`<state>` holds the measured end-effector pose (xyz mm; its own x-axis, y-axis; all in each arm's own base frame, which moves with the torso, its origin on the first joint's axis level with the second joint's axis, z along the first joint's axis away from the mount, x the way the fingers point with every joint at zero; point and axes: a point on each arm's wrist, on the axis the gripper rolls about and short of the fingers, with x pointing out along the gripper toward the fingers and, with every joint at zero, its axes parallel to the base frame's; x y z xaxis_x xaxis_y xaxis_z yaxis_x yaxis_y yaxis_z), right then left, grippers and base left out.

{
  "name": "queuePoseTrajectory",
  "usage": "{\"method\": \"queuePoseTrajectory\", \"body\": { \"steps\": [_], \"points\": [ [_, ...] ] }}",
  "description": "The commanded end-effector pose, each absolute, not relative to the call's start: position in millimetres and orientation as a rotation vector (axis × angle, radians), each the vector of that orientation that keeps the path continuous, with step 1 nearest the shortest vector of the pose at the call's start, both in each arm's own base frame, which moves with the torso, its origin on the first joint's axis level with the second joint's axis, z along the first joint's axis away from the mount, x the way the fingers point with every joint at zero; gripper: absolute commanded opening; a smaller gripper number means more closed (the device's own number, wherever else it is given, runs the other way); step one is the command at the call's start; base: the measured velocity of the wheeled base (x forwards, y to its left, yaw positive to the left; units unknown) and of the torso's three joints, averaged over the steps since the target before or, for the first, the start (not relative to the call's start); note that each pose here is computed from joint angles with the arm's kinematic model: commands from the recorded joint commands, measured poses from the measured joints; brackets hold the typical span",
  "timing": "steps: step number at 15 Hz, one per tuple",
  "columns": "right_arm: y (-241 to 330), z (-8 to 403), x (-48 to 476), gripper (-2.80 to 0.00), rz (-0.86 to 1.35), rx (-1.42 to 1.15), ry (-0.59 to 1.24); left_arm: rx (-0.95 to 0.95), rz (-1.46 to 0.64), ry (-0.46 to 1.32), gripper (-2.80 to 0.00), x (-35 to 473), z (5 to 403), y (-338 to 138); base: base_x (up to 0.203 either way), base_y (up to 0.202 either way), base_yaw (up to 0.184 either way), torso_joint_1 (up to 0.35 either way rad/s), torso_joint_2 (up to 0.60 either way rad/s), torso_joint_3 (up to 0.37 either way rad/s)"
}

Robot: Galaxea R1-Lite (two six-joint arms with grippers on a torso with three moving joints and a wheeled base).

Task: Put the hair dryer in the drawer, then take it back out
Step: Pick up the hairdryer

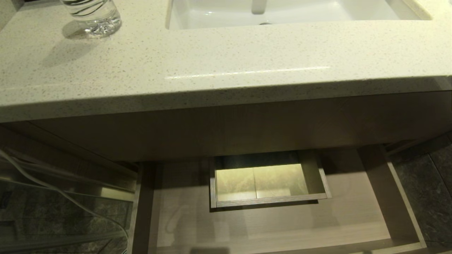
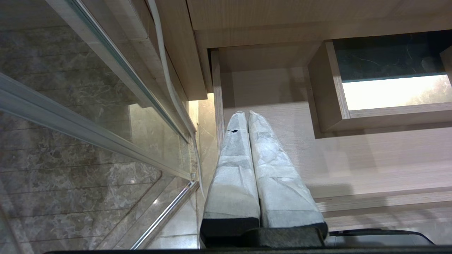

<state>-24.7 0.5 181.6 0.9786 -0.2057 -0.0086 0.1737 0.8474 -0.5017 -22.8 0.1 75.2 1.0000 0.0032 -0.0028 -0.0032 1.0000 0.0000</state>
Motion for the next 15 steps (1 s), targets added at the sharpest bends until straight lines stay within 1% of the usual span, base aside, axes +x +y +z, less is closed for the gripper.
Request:
{"method": "queuePoseTrajectory", "body": {
  "steps": [1,8,9,11,13,15],
  "points": [
    [0.0,172.2,-20.8,-2.8,-0.192,-0.509,0.099,0.0,0.003,0.003,-2.8,-22.8,75.2,0.1,0.0,0.0,0.0,0.0,0.0,0.0],
    [-1.4,106.1,-6.0,-2.8,-0.146,-0.355,0.292,0.0,0.005,0.003,-2.8,-22.8,75.2,0.1,0.0,0.0,0.0,0.0,0.0,0.0],
    [-1.6,94.8,-3.0,-2.8,-0.144,-0.33,0.281,0.0,0.004,0.003,-2.8,-22.8,75.2,0.1,0.0,0.0,0.0,0.0,0.0,0.0],
    [-0.3,86.9,1.3,-2.8,-0.09,-0.255,0.195,0.0,0.004,0.003,-2.8,-22.8,75.2,0.1,0.0,0.0,0.0,0.0,0.0,0.0],
    [-0.4,82.9,0.0,-2.8,-0.096,-0.211,0.247,0.0,0.003,0.003,-2.8,-22.8,75.2,0.1,0.0,0.0,0.0,0.0,0.0,0.0],
    [-0.2,83.0,0.1,-2.8,-0.087,-0.209,0.246,0.0,0.003,0.003,-2.8,-22.8,75.2,0.1,0.0,0.0,0.0,0.0,0.0,0.0]
  ]
}}
